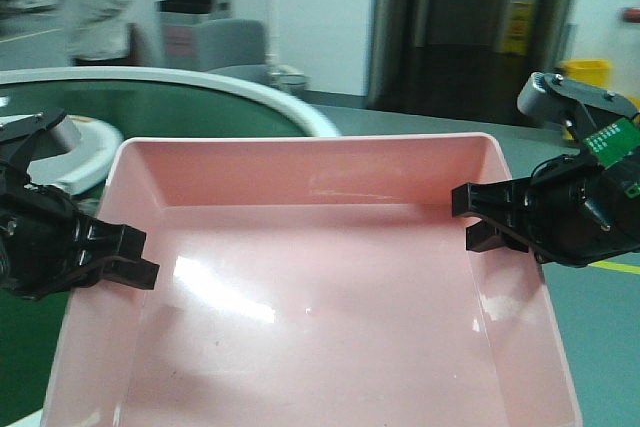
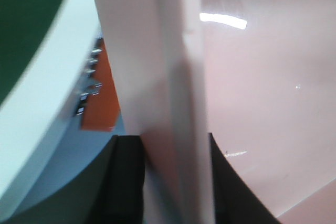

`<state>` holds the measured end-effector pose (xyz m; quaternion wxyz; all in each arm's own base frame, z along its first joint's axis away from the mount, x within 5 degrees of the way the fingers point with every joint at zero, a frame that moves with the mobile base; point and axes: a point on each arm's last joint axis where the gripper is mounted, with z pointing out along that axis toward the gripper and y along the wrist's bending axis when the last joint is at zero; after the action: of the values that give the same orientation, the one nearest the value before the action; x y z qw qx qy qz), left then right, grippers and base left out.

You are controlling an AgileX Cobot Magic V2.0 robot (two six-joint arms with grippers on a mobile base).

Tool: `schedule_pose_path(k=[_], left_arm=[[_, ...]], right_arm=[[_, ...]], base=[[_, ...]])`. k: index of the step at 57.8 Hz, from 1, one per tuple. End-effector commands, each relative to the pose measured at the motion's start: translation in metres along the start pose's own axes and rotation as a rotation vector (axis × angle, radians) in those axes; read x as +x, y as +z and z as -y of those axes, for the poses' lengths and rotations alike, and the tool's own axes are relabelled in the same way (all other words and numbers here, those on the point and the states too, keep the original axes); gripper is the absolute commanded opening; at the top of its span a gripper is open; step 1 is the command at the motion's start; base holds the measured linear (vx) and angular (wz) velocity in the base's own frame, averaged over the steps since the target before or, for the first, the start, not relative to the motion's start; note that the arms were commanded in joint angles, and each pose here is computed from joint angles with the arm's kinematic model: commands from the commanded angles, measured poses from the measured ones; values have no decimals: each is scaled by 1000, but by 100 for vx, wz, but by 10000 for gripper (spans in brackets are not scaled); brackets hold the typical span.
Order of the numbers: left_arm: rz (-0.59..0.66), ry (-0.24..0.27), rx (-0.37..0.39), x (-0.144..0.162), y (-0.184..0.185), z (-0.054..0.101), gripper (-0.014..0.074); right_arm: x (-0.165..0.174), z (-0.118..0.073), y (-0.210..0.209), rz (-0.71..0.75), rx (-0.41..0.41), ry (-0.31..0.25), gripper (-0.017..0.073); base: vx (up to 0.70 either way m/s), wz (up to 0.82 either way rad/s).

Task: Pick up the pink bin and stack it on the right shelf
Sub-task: 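Hold the pink bin in both grippers while the base turns away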

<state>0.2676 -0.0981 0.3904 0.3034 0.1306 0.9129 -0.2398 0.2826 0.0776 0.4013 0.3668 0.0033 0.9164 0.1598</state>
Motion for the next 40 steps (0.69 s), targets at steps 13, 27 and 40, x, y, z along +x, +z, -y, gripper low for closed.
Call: schedule_pose_path(k=[13, 27, 40], left_arm=[[81, 21, 72, -5, -20, 17, -5], [81, 21, 72, -5, -20, 17, -5], [81, 21, 72, -5, -20, 17, -5]], right_arm=[[-19, -6, -22, 179, -48, 18, -9], [-19, -6, -22, 179, -48, 18, -9], [-19, -6, -22, 179, -49, 18, -9]], base=[[-2, -80], [8, -70], [17, -58]])
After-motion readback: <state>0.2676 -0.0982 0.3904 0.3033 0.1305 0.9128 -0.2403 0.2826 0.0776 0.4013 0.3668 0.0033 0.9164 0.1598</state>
